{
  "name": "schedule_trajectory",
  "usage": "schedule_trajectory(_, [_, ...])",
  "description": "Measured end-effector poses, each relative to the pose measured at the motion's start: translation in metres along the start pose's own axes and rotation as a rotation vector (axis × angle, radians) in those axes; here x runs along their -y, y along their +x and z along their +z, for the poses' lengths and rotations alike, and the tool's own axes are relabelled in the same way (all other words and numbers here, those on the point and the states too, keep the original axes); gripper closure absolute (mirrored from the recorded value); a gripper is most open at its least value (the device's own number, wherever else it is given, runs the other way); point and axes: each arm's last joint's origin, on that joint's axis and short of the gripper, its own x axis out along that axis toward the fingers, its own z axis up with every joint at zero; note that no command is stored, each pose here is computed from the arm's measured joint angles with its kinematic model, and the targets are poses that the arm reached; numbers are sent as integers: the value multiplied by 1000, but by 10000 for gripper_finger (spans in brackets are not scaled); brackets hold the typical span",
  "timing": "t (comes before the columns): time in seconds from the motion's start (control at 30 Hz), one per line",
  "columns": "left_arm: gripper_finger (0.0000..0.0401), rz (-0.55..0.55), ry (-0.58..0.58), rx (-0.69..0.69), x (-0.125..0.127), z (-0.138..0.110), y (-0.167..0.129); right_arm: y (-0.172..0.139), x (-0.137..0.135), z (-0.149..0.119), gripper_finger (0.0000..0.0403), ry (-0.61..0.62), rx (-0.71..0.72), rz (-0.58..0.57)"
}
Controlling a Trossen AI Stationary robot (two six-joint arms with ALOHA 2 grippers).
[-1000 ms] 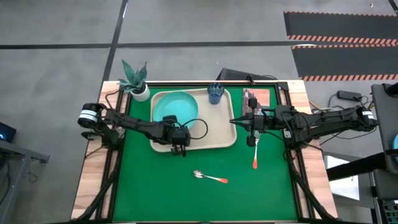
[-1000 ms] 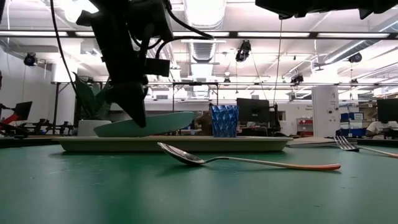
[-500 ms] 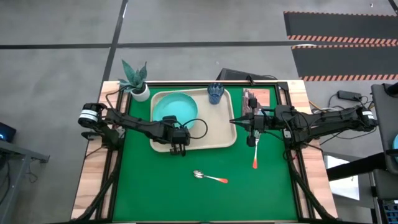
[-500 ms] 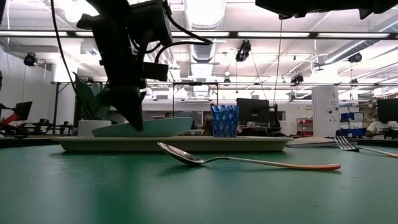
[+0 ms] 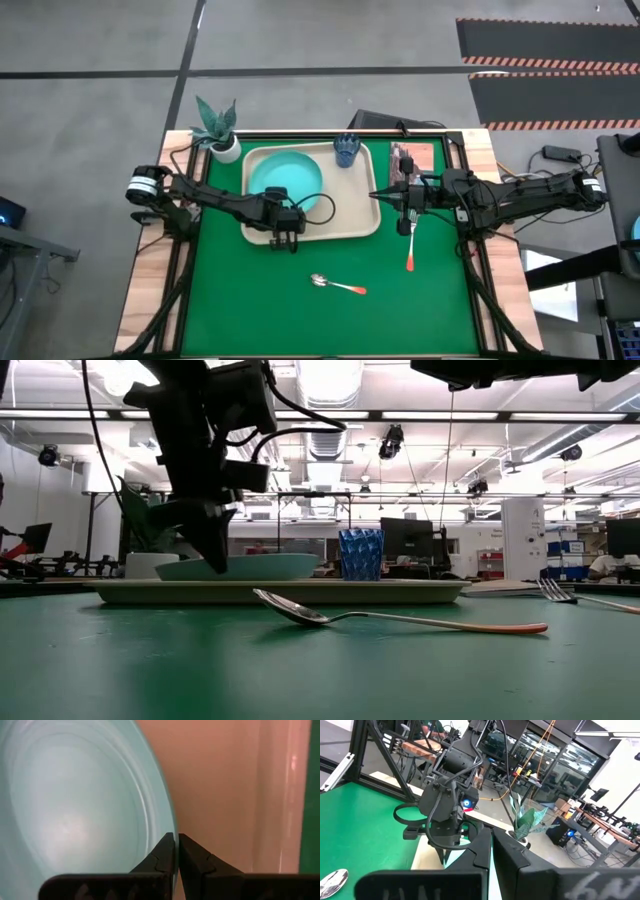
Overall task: Pick and place plate/cup/fork/spoon on tray
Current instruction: Put the light blue plate on the light brown serving tray
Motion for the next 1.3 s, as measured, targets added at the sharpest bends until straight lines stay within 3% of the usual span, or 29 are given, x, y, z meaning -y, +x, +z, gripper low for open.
schedule_trajectory(0.23, [401,-8,146,-13,-1,-1,1,0,0,0,394,0,0,0])
schedule_trajectory(0.6, [401,-22,257,-61,-2,-7,3,0,0,0,394,-5,-1,0])
schedule_trajectory(0.93, [401,-19,265,-115,1,-24,13,0,0,0,394,-8,-4,2])
schedule_trajectory(1.3, [401,-19,264,-117,1,-24,13,0,0,0,394,-8,-4,2])
